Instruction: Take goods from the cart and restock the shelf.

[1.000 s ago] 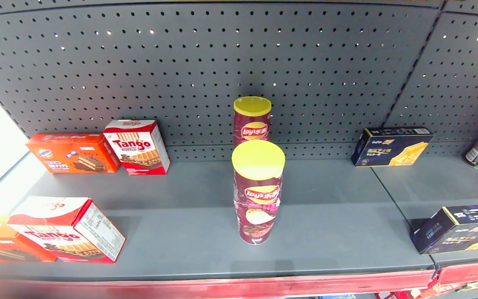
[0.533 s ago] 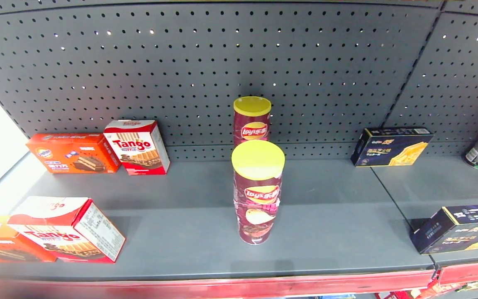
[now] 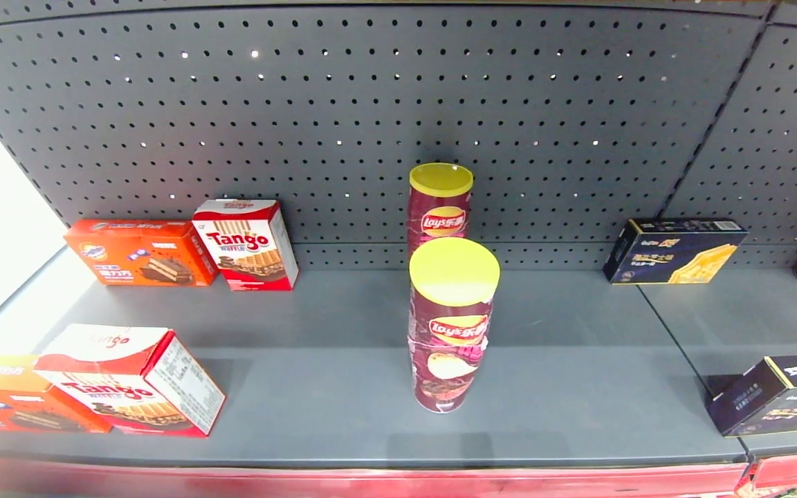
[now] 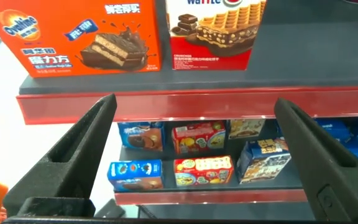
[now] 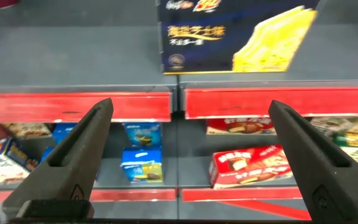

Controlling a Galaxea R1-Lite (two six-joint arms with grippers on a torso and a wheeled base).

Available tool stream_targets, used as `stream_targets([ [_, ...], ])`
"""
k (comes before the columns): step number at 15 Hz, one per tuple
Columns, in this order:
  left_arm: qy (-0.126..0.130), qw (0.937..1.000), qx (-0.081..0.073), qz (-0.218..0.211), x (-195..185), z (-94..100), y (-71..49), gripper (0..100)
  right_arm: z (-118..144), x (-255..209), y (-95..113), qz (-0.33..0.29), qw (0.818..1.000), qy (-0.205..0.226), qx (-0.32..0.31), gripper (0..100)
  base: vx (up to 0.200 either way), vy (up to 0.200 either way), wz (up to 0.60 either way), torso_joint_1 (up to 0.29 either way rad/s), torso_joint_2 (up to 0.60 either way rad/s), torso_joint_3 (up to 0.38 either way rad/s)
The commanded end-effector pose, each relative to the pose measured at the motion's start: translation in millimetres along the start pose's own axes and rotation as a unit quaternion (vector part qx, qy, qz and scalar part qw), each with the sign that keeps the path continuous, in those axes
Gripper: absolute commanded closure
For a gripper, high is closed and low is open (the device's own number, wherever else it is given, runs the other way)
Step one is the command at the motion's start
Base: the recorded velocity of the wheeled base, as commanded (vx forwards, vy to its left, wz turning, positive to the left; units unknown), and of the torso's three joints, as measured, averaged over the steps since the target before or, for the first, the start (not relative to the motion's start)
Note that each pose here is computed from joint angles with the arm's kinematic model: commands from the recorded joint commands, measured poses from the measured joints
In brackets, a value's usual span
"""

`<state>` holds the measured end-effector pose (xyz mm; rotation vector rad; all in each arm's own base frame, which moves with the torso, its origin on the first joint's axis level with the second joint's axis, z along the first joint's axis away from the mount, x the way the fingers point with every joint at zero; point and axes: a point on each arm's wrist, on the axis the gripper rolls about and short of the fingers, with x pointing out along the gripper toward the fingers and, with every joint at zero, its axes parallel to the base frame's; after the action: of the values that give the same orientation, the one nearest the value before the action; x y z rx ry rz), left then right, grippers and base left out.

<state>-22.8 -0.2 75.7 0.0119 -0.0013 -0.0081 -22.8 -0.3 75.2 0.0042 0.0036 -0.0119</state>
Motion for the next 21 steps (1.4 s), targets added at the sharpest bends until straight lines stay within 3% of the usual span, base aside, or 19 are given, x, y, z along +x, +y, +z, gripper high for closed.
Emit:
stream_targets([
  [1, 0.0, 1.0, 0.0, 0.0, 0.0, 0.0, 0.0, 0, 0.0, 0.0, 0.0, 0.0, 1.0, 0.0, 0.0, 0, 0.0, 0.0, 0.0, 0.0, 0.0, 0.0],
  [9, 0.0, 1.0, 0.0, 0.001, 0.0, 0.0, 0.1, 0, 0.0, 0.0, 0.0, 0.0, 1.0, 0.0, 0.0, 0, 0.0, 0.0, 0.0, 0.0, 0.0, 0.0],
  [12, 0.0, 1.0, -0.001, -0.007, 0.0, 0.0, -0.3, 0, 0.0, 0.0, 0.0, 0.0, 1.0, 0.0, 0.0, 0, -0.2, 0.0, 0.0, 0.004, 0.0, 0.002],
  [21, 0.0, 1.0, 0.0, -0.007, 0.0, 0.0, -0.3, 0, 0.3, -0.1, 0.1, 0.001, 1.0, 0.0, -0.001, 0, 0.0, 0.0, 0.0, 0.0, 0.0, 0.0],
])
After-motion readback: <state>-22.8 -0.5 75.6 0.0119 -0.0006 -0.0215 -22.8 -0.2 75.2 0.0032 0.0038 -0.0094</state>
